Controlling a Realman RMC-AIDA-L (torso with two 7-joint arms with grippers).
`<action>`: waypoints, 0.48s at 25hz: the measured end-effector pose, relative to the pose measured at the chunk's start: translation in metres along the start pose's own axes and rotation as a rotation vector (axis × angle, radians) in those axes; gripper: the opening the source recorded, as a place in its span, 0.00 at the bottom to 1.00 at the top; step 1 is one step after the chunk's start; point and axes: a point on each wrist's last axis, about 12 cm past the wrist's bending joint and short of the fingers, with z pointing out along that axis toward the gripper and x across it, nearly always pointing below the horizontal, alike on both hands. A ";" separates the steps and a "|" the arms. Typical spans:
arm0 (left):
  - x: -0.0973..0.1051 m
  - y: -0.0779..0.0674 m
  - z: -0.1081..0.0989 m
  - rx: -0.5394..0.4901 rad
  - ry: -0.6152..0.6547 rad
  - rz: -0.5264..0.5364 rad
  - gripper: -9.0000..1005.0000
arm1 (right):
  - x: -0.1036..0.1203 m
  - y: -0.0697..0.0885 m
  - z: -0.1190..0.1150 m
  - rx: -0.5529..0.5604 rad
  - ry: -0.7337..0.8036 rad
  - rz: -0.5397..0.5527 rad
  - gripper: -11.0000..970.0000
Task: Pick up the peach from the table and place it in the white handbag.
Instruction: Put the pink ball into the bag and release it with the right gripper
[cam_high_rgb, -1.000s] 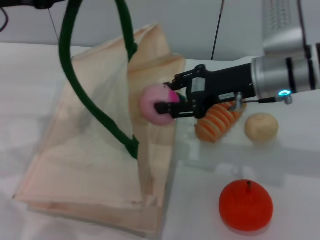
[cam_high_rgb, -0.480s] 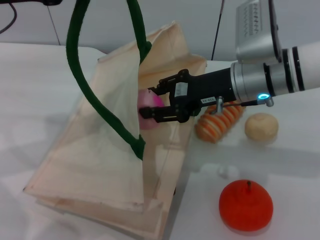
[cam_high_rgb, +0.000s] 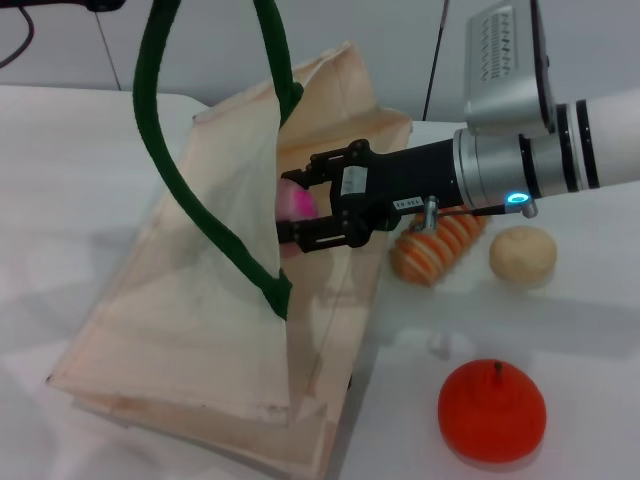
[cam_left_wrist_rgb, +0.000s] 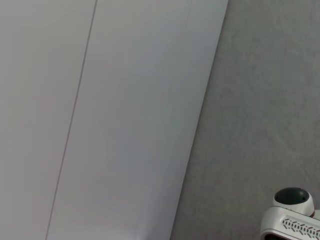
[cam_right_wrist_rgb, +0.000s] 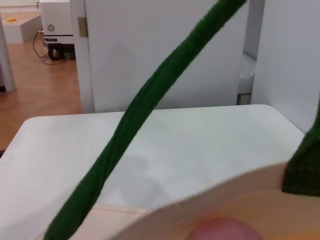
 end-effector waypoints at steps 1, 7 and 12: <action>0.000 0.000 0.000 0.000 0.000 0.000 0.15 | 0.000 0.000 0.000 0.003 0.001 0.002 0.48; 0.000 0.000 -0.001 -0.002 0.000 -0.001 0.15 | 0.000 -0.002 0.000 0.017 -0.015 0.012 0.77; 0.001 0.000 -0.002 -0.004 0.000 -0.002 0.15 | 0.002 -0.003 -0.002 0.037 -0.013 0.021 0.92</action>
